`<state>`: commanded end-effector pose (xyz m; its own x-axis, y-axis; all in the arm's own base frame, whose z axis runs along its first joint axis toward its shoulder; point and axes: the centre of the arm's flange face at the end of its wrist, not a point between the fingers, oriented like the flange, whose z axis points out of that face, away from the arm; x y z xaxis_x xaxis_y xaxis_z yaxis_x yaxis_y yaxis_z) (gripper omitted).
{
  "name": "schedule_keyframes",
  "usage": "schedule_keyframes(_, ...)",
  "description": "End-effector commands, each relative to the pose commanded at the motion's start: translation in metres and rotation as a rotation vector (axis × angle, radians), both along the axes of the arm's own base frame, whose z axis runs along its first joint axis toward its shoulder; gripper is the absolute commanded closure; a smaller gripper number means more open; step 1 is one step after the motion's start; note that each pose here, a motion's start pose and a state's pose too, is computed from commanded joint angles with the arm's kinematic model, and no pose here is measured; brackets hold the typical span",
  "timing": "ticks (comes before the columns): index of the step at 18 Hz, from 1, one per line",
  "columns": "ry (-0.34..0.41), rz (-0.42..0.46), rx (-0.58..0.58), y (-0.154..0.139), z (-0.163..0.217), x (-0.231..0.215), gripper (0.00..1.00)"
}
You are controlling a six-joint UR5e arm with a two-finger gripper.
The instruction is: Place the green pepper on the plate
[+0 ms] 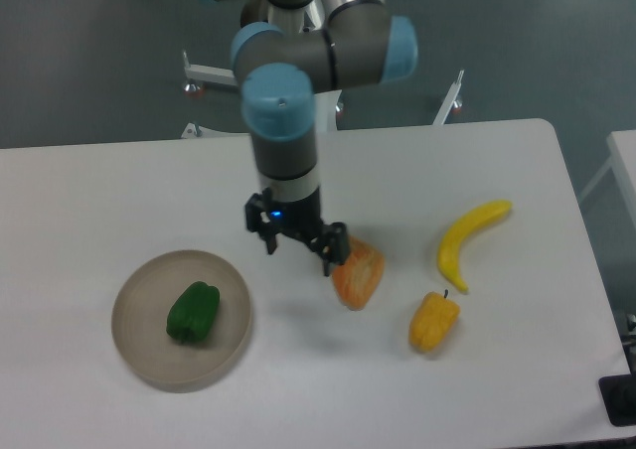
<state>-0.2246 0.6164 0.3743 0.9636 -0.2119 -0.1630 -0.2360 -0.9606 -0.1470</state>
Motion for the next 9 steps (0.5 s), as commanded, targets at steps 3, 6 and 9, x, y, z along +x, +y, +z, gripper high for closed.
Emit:
schedule_keyframes(3,0.002,-0.005,0.004,0.0009,0.0021,0.0040,0.00)
schedule_keyframes(6,0.007,-0.005,0.019,0.0006,0.0107,0.0080,0.00)
schedule_keyframes(9,0.003,-0.008,0.018,0.0008,0.0090,0.0082,0.00)
